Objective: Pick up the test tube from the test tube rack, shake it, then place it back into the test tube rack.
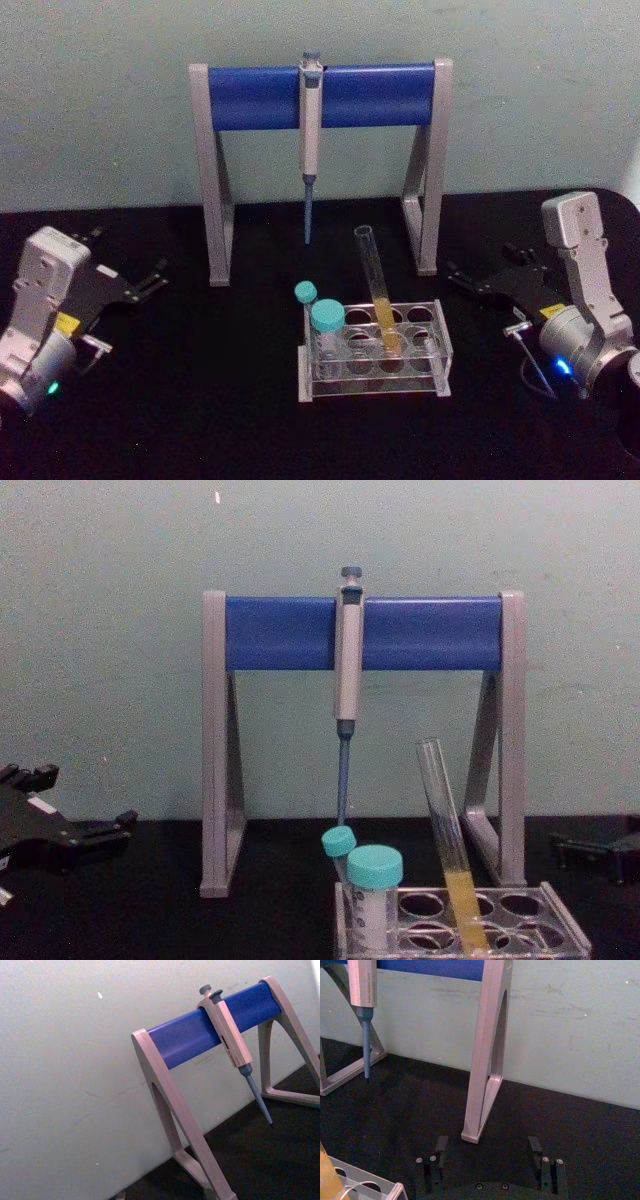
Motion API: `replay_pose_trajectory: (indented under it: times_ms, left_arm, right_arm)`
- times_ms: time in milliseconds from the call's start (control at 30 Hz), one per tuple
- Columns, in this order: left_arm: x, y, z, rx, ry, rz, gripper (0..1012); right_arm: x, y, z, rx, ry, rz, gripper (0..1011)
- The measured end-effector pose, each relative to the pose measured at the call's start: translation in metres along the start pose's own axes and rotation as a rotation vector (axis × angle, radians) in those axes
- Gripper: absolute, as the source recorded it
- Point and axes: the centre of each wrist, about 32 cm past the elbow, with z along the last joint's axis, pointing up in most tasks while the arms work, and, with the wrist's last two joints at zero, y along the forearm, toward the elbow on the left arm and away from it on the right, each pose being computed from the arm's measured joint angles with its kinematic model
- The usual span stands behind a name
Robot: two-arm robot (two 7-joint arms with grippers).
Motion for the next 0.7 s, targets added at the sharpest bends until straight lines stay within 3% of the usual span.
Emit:
replay_pose_trajectory:
  times_ms: [700]
  left_arm:
    - [0.0, 0.0, 0.0, 0.0, 0.0, 0.0, 1001]
  right_arm:
    - [0.0, 0.0, 0.0, 0.0, 0.0, 0.0, 1000]
